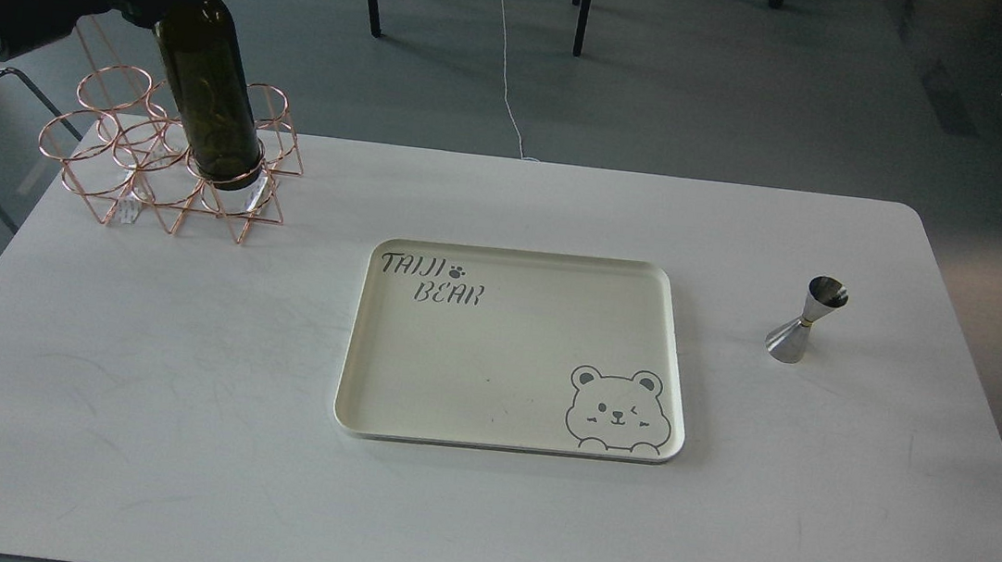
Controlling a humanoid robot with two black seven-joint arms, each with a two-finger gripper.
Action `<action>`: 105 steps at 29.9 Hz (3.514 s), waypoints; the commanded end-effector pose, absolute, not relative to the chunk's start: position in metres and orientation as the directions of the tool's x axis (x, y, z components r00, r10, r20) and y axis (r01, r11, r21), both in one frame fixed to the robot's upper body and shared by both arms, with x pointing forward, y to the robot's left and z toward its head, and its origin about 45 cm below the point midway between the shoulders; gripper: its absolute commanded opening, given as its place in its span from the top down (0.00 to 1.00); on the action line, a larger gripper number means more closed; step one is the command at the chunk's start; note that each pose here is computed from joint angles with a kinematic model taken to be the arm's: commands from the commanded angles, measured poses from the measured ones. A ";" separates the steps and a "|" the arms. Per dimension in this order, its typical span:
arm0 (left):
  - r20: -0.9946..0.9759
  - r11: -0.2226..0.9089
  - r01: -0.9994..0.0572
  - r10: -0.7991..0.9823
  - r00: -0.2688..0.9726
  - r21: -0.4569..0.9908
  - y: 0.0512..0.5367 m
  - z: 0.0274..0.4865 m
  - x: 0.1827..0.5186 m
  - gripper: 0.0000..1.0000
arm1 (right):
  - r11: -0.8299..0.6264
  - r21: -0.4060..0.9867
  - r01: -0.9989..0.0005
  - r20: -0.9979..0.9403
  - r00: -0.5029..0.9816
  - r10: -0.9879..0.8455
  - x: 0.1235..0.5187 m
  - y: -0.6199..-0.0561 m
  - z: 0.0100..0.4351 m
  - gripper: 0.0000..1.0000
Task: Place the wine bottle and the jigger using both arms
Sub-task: 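Lower the bottle into a slot of the copper wine rack, then release the bottle and withdraw the left gripper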
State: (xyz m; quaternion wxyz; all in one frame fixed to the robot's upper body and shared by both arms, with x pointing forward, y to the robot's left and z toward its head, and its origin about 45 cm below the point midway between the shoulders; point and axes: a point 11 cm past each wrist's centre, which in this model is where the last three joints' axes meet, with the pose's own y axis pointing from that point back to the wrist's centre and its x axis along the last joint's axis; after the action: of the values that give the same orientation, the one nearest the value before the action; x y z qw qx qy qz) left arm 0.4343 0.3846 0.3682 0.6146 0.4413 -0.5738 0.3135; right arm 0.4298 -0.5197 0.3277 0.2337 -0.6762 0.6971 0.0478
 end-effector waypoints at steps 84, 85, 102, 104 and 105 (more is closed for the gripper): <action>-0.410 -0.108 -0.987 0.911 -0.049 -0.122 0.513 0.327 0.435 0.02 | 0.142 -0.174 -0.974 -0.456 -0.049 -0.889 0.412 -0.538 0.295 0.01; -0.437 -0.099 -0.987 0.899 -0.034 -0.126 0.513 0.321 0.434 0.02 | 0.147 -0.157 -0.977 -0.464 -0.059 -0.884 0.410 -0.540 0.291 0.01; -0.608 -0.116 -0.992 0.791 -0.058 -0.056 0.498 0.229 0.411 0.02 | 0.194 0.022 -0.981 -0.574 -0.171 -0.801 0.405 -0.515 0.203 0.01; -0.612 -0.114 -0.992 0.788 -0.058 -0.053 0.496 0.226 0.411 0.02 | 0.190 0.034 -0.981 -0.565 -0.175 -0.806 0.403 -0.515 0.200 0.01; -0.613 -0.115 -0.992 0.788 -0.060 -0.051 0.496 0.225 0.411 0.02 | 0.188 0.039 -0.981 -0.566 -0.177 -0.805 0.402 -0.514 0.197 0.01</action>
State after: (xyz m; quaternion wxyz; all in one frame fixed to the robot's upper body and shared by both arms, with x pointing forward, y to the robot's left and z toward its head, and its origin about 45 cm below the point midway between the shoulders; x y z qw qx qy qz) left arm 0.4111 0.4978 0.2292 0.6363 -0.2578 0.1944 0.7006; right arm 0.4043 -0.5156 0.2032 0.2239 -0.6031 0.7393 0.1988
